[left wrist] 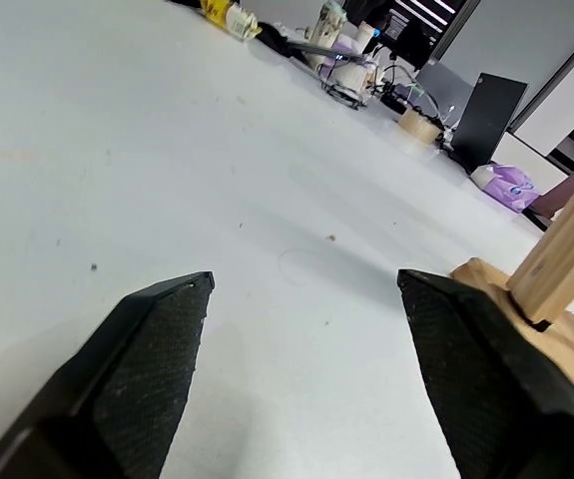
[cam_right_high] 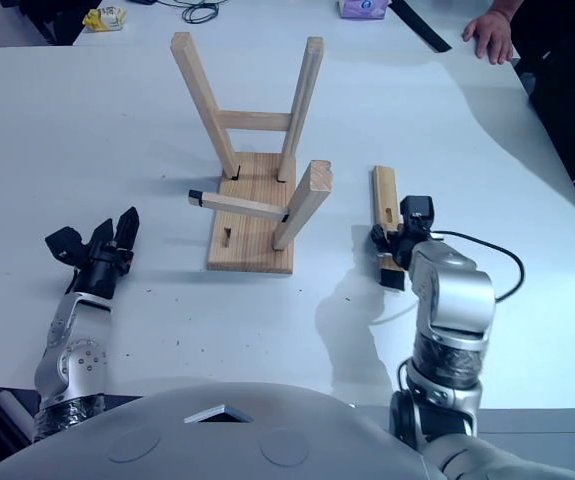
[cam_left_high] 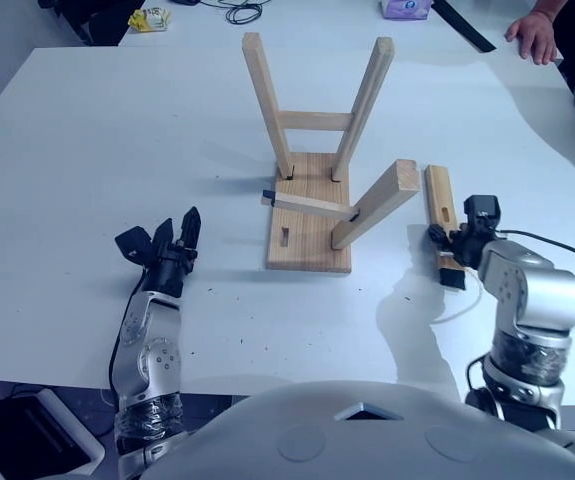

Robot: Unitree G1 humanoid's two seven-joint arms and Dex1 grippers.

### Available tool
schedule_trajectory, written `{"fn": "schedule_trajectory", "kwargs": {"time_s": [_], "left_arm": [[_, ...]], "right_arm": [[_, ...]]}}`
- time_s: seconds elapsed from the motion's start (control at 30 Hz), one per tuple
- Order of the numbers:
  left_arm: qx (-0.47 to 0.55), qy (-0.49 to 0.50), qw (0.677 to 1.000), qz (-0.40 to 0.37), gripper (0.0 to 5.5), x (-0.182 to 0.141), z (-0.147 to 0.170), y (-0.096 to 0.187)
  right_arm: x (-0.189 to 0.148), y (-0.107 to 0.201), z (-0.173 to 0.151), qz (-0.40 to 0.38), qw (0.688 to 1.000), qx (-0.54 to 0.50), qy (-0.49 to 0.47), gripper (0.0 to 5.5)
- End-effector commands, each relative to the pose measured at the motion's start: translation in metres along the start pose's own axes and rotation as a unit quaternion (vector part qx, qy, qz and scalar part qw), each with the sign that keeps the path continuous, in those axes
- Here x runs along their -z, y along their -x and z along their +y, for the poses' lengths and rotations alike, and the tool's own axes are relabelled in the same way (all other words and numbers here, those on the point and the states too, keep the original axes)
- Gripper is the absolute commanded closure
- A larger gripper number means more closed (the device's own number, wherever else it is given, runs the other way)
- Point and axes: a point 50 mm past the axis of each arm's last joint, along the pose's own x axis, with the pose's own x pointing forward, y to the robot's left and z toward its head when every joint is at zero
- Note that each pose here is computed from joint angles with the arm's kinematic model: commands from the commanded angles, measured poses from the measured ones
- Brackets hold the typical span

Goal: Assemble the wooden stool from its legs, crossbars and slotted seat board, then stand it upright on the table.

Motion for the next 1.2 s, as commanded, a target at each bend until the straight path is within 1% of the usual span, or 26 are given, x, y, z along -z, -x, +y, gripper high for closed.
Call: {"fn": "schedule_trajectory", "kwargs": {"time_s": [0.03, 0.1, 0.23, 0.43, 0.53, 0.67, 0.77, 0.87, 0.97, 1.03, 1.1, 1.2], "left_arm": [[-0.008, 0.000, 1.000, 0.003, 2.07, 0.001, -0.003, 0.004], [-0.006, -0.001, 1.000, 0.003, 2.07, 0.002, -0.004, 0.002], [-0.015, -0.011, 1.000, 0.001, 2.07, 0.000, -0.001, 0.000], [-0.056, -0.032, 0.998, -0.020, 2.07, -0.006, 0.008, -0.003], [-0.078, -0.039, 0.995, -0.043, 2.07, -0.012, 0.005, -0.003], [-0.121, -0.031, 0.991, -0.053, 2.07, -0.014, 0.006, -0.007], [-0.143, -0.032, 0.987, -0.059, 2.07, -0.021, 0.011, -0.015], [-0.124, -0.026, 0.987, -0.097, 2.07, -0.042, 0.008, -0.027], [-0.077, -0.013, 0.987, -0.138, 2.07, -0.068, -0.002, -0.041], [-0.039, -0.012, 0.988, -0.152, 2.07, -0.083, -0.012, -0.047], [0.007, 0.002, 0.988, -0.157, 2.07, -0.095, -0.023, -0.051], [0.104, 0.019, 0.981, -0.160, 2.07, -0.112, -0.047, -0.054]], "right_arm": [[0.022, -0.002, 0.001, 0.073, 0.997, -0.011, -0.008, 1.78], [0.025, -0.005, 0.002, 0.079, 0.997, -0.008, -0.018, 1.99], [0.024, -0.007, 0.003, 0.068, 0.997, -0.026, -0.026, 2.61], [0.003, -0.012, -0.007, 0.021, 0.997, -0.062, 0.035, 3.43], [-0.013, -0.022, -0.017, -0.012, 0.997, -0.057, 0.055, 3.43], [-0.030, -0.031, -0.014, -0.068, 0.994, -0.068, 0.055, 3.43], [-0.060, -0.034, -0.012, -0.154, 0.984, -0.077, 0.041, 3.43], [-0.106, -0.033, -0.012, -0.266, 0.961, -0.080, -0.019, 3.43], [-0.148, -0.022, -0.020, -0.367, 0.919, -0.098, -0.106, 3.43], [-0.169, -0.011, -0.021, -0.415, 0.884, -0.147, -0.155, 3.43], [-0.185, 0.005, -0.017, -0.447, 0.845, -0.225, -0.190, 3.43], [-0.201, 0.034, -0.008, -0.485, 0.783, -0.344, -0.185, 3.43]]}}
